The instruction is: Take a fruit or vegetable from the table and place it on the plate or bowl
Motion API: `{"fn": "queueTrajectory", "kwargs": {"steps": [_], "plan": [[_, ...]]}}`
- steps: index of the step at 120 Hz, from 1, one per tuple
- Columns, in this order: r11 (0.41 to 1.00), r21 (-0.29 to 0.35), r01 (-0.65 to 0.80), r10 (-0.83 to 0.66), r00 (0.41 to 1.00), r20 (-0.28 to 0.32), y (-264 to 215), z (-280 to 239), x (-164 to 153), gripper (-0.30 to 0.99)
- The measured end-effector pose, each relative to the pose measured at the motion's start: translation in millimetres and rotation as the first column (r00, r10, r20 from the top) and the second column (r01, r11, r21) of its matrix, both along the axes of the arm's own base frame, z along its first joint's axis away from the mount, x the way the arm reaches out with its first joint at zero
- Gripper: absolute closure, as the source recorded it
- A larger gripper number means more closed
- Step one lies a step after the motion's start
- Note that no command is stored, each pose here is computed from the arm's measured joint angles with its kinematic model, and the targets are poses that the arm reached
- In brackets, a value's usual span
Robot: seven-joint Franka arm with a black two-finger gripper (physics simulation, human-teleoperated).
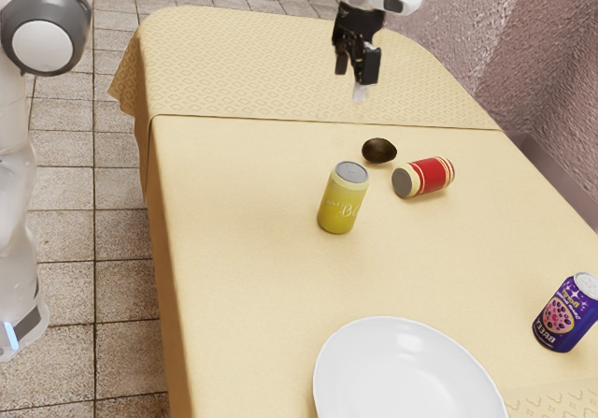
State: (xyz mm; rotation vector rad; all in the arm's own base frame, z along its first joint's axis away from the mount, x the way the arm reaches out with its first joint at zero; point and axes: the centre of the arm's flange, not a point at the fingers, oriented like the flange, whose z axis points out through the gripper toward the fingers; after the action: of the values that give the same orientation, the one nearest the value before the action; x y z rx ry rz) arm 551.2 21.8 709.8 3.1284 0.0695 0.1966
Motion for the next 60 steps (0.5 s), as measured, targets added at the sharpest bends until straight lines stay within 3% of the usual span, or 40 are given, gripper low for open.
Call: {"fn": "queueTrajectory", "kwargs": {"steps": [29, 41, 46, 60], "plan": [[0.988, -0.004, -0.157, 0.157, 0.987, -0.022, 85.3, 0.1, -13.0, 0.00], [0.978, 0.013, -0.207, 0.205, 0.974, 0.100, 106.4, 74.3, -44.2, 0.00], [0.973, 0.025, -0.228, 0.224, 0.967, 0.124, 113.6, 93.4, -56.6, 0.00], [0.952, 0.057, -0.299, 0.296, 0.953, 0.060, 148.2, 70.7, -45.8, 0.00]]}}
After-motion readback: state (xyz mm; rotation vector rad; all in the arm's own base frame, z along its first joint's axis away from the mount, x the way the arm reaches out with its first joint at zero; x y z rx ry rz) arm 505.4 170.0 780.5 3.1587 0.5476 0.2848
